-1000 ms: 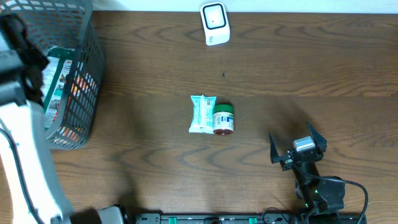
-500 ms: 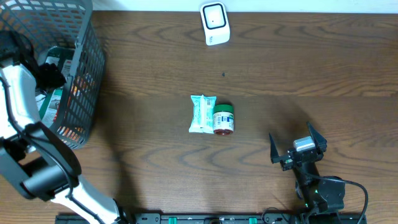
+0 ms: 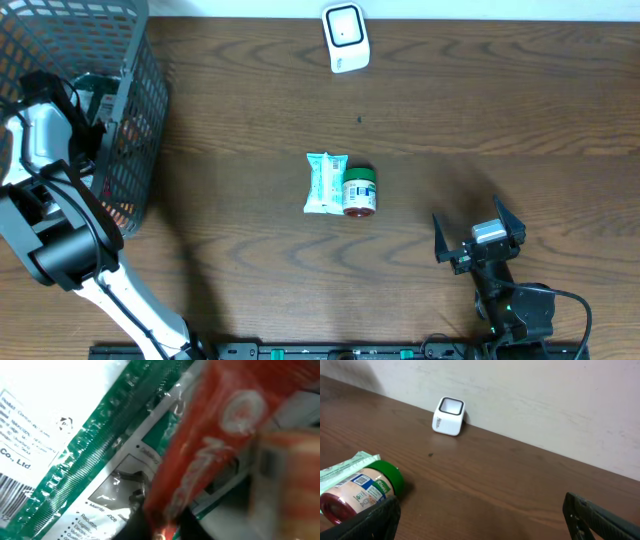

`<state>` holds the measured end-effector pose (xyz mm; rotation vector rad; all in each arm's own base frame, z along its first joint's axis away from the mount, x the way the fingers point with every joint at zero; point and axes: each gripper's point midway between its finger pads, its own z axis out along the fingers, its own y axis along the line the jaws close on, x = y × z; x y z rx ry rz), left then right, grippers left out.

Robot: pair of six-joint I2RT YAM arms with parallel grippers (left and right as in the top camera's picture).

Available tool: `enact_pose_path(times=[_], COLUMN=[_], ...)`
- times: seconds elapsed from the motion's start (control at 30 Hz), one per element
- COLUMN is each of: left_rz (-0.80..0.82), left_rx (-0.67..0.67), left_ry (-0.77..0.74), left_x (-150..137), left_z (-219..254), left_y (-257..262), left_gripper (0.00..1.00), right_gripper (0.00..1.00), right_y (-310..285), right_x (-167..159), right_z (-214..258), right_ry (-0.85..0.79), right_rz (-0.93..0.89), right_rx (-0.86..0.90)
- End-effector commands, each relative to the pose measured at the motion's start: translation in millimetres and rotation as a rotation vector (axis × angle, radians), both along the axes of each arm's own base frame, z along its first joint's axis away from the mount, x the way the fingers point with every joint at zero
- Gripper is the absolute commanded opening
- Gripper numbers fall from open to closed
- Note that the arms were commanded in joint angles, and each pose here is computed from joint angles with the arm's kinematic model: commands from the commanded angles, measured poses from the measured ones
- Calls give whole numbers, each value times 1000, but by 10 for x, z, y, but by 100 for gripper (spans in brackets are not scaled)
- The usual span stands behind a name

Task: Scan the item barcode
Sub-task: 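Release the packet and move the left gripper back into the basket, then grasp the red Nescafé stick with the left gripper and lift it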

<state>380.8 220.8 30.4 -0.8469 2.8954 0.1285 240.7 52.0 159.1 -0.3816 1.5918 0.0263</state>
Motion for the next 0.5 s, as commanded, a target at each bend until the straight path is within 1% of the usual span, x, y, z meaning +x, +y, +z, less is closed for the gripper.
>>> enact_pose_path(times=[0.0, 0.13, 0.23, 0.33, 0.47], left_rz=[8, 58, 128, 208, 277], left_rx=[0, 62, 117, 151, 174], left_ry=[-43, -180, -329, -481, -675], left_x=[63, 168, 156, 39, -248], left_z=[188, 825, 1465, 2091, 2865], left_y=[4, 62, 62, -3, -200], left_gripper=[7, 7, 7, 8, 8], right_gripper=[99, 99, 99, 99, 99], right_y=[28, 28, 28, 28, 28], right_x=[-7, -7, -7, -7, -7], right_z=[-10, -10, -10, -10, -10], right_ry=[6, 6, 6, 6, 6], right_rz=[9, 9, 9, 9, 9], right_rx=[11, 11, 11, 11, 11])
